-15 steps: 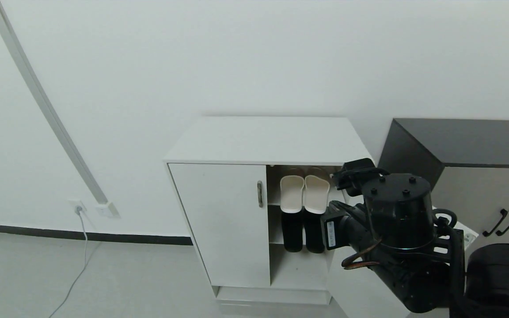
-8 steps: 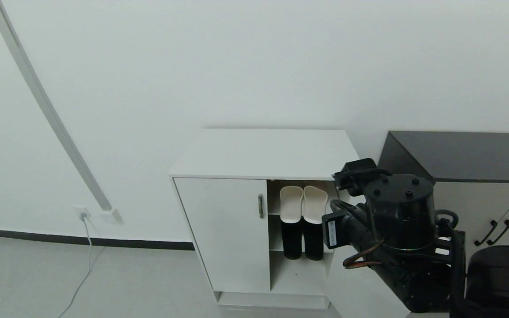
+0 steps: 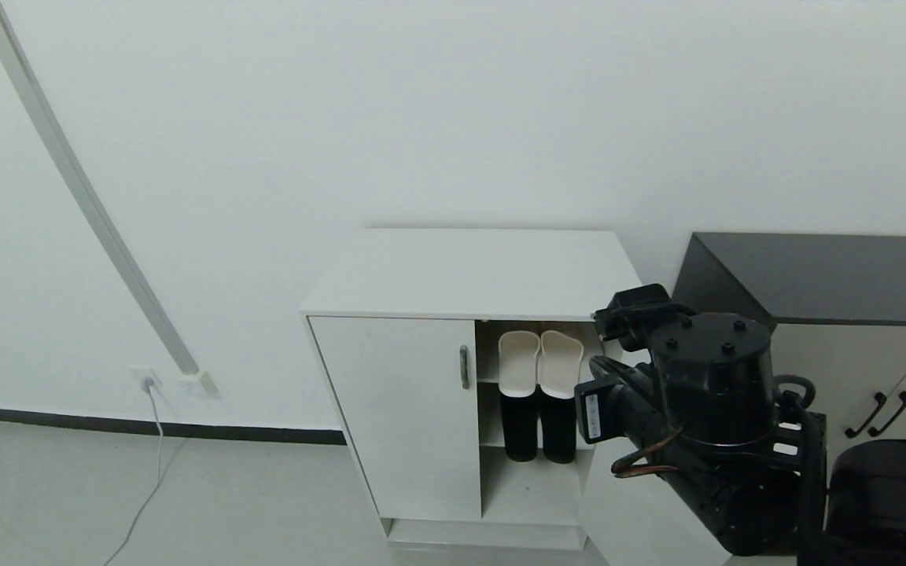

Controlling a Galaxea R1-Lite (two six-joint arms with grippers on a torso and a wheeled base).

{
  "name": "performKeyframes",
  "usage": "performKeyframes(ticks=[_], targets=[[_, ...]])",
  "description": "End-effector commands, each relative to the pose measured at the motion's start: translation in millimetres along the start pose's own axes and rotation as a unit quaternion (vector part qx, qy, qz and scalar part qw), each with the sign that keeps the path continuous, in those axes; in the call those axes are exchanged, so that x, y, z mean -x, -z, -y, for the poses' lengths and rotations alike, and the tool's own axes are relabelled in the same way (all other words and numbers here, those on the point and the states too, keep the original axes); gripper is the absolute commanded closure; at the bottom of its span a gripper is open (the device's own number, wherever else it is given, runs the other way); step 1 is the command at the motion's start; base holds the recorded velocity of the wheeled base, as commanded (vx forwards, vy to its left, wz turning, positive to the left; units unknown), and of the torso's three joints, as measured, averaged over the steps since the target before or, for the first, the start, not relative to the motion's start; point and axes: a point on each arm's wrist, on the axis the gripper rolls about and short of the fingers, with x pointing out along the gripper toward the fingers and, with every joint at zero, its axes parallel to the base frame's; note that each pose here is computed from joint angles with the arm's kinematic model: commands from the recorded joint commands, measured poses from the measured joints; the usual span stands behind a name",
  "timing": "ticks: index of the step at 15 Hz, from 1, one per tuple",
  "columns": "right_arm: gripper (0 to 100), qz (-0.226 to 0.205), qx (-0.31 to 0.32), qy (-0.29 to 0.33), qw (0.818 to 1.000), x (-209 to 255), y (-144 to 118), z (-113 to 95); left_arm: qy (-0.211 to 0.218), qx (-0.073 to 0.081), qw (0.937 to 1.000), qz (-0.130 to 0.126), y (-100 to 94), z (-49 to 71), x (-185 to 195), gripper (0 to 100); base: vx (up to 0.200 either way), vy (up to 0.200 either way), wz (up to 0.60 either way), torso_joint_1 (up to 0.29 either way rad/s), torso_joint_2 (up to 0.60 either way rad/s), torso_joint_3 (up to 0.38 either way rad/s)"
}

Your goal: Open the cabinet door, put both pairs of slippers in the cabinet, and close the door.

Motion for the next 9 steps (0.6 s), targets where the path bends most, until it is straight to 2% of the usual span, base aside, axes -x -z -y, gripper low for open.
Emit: performKeyframes(ticks=[1,2,9], targets=[[100,-0.002,0.002,0.0,1.0,0,1,0,0.0,0.0,1.0,-0.001,0.0,0.0,0,100,0.0,0.0,0.0,0.0,0.0,0.0],[100,-0.003,0.003,0.0,1.0,0,2,0,0.0,0.0,1.0,-0.001,0.0,0.0,0,100,0.0,0.0,0.0,0.0,0.0,0.0],[100,0.005,0.0,0.022,1.0,-8,-2,12,0.0,-0.002,1.0,-0.001,0.0,0.0,0,100,0.0,0.0,-0.6,0.005,0.0,0.001]])
